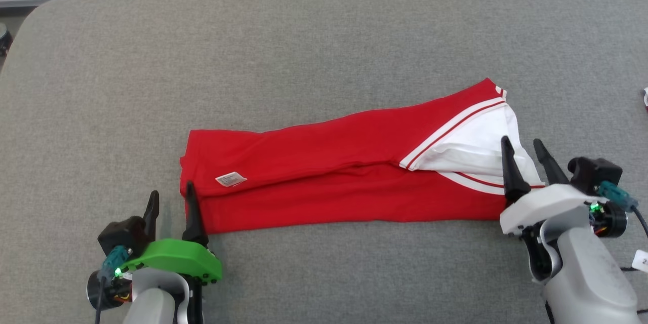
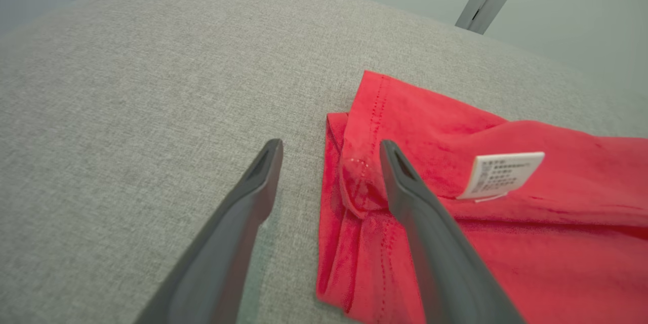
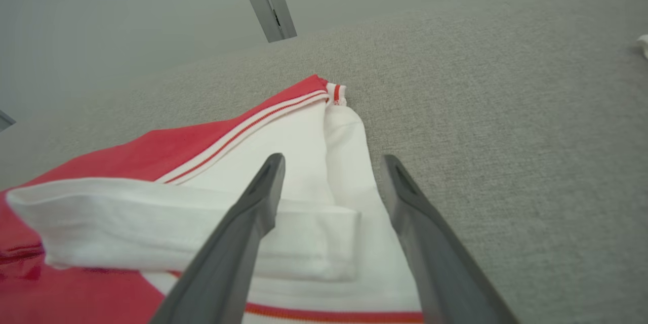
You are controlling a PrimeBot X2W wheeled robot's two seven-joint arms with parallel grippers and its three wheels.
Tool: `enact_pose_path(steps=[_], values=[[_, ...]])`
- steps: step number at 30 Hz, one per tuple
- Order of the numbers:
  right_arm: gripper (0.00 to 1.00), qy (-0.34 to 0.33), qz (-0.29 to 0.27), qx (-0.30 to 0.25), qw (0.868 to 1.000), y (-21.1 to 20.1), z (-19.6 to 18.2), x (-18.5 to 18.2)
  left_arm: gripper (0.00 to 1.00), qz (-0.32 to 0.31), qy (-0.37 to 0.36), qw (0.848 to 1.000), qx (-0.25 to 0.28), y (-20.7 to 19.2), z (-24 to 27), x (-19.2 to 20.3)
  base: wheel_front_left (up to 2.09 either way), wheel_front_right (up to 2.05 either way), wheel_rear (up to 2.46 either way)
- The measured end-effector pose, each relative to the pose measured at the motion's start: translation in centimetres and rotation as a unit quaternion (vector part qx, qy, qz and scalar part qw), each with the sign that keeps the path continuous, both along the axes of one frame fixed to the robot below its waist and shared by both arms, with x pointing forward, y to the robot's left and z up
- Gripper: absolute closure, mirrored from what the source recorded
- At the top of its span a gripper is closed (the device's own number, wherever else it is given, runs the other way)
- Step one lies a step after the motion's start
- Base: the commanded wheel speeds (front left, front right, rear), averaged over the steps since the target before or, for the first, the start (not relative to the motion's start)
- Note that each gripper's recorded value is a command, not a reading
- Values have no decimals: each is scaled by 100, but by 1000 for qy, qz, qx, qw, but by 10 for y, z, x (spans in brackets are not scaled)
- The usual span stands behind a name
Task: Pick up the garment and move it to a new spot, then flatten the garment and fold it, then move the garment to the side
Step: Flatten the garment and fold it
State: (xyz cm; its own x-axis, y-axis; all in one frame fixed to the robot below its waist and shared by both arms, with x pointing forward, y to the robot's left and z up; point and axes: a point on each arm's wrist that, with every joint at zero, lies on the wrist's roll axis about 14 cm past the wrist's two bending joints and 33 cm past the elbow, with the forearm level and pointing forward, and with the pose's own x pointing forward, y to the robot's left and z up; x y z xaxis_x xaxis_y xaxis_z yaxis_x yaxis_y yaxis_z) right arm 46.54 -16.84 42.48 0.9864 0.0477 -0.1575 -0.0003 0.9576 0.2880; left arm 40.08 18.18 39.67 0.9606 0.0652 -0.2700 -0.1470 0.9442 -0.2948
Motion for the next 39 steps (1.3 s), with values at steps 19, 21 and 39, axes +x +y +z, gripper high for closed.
enact_pose_path(steps=[19,21,39], values=[[100,119,62,-85,987,20,-61,12,0,2,-10,1000,-3,-4,8,-11,0,0,0],[100,120,63,-80,988,22,-60,8,0,-2,-8,1000,-4,-6,7,-12,0,0,0],[100,29,-114,-88,989,-110,5,-38,0,-122,-21,992,-27,-85,13,-8,0,0,0]])
